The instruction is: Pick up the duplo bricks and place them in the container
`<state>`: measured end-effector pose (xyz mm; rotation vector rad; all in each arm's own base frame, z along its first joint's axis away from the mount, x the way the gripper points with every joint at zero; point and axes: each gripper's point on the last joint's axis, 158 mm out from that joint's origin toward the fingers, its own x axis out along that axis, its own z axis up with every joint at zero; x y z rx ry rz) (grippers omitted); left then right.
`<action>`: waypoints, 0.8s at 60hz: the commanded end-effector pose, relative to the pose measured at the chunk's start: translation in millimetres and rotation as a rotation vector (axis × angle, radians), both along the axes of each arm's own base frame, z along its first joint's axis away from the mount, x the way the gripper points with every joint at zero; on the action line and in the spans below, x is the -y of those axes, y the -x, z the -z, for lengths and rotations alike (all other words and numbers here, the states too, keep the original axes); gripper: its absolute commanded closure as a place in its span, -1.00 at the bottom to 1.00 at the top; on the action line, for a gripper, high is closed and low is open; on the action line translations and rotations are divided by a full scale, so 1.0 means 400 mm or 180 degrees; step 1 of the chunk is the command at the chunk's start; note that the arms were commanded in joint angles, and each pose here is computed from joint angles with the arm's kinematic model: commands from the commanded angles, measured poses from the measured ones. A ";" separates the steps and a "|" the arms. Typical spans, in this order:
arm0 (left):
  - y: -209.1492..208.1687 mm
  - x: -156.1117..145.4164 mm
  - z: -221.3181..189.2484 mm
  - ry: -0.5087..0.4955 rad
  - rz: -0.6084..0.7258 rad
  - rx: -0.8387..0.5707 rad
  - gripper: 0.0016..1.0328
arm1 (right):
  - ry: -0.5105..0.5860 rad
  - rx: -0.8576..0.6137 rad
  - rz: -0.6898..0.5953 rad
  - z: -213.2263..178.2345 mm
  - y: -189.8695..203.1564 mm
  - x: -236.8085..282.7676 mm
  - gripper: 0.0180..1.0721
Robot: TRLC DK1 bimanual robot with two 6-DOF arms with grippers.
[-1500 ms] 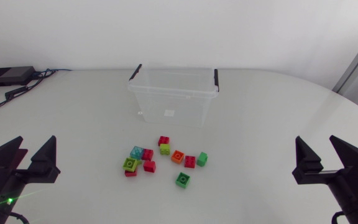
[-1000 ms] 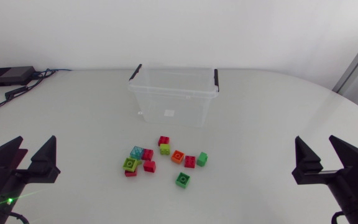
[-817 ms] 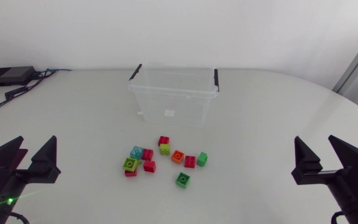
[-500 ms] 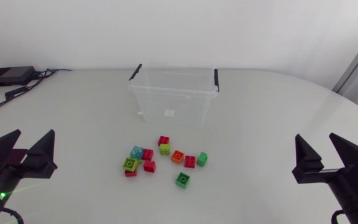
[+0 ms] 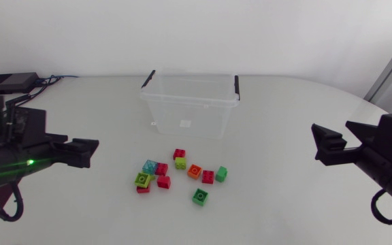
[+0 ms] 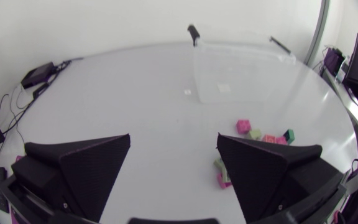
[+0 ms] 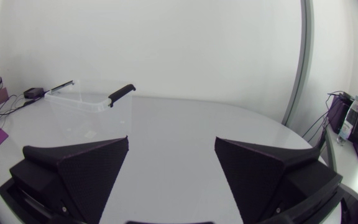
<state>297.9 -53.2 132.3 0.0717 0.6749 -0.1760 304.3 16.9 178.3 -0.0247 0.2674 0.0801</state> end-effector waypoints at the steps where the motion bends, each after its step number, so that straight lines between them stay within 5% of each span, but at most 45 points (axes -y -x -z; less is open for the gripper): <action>1: -0.016 0.031 0.035 -0.0025 0.0052 -0.0398 -0.88 | -0.0002 -0.0137 -0.0095 0.012 -0.022 -0.021 -0.91; 25: 0.026 0.154 0.246 -0.0426 0.0660 -0.1835 -0.89 | -0.0245 -0.1298 -0.0356 0.192 -0.057 -0.066 -0.91; 48: 0.034 0.257 0.293 -0.0467 0.0819 -0.2043 -0.70 | 0.0259 -0.1843 -0.0950 0.294 -0.036 -0.164 -0.91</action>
